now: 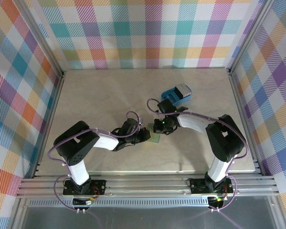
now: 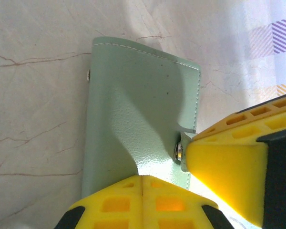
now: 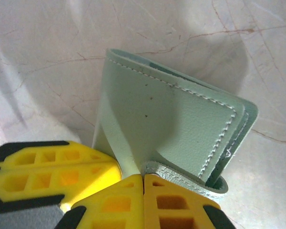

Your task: Put the credit cards into the card holder

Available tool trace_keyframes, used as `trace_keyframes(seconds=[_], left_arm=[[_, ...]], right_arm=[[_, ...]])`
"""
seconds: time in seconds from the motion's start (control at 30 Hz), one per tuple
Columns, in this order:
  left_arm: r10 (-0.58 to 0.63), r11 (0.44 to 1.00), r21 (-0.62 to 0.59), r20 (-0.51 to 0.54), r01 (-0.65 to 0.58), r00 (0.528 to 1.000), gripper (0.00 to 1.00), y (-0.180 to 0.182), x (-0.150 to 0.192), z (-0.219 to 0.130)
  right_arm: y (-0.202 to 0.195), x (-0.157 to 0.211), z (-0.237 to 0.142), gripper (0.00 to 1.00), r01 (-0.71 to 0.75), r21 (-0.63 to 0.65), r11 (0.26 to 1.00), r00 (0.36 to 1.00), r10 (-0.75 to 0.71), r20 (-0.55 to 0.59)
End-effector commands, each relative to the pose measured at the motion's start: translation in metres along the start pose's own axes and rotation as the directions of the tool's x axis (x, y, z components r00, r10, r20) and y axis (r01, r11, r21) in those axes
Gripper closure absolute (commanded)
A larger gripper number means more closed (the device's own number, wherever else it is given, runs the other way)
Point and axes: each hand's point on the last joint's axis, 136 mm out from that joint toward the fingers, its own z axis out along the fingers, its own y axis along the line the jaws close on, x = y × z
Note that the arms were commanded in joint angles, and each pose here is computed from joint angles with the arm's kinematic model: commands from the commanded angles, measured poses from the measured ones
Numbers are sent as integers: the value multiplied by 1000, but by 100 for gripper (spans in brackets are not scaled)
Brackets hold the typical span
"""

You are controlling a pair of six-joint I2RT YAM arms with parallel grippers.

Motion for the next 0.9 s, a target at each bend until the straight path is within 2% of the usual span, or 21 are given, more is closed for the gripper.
trace_keyframes(seconds=[0.0,0.33,0.57,0.73,0.87], left_arm=[[-41,985,-169,-19,37,999,100,49,20,3],[-43,986,-159,-17,40,999,100,46,21,3],[-25,996,-86,7,25,1000,100,19,21,-6],[-81,997,6,53,81,995,84,-6,21,-12],[-99,995,8,84,98,992,76,-10,16,-17]], right_arm=[[-5,3,-16,100,13,-11,1000,1000,-13,8],[-36,13,-32,100,6,66,998,1000,-8,30],[-66,18,-32,100,31,165,986,999,-34,17],[-74,11,-33,100,74,144,987,997,-77,16],[-79,11,-33,100,65,131,989,998,-66,7]])
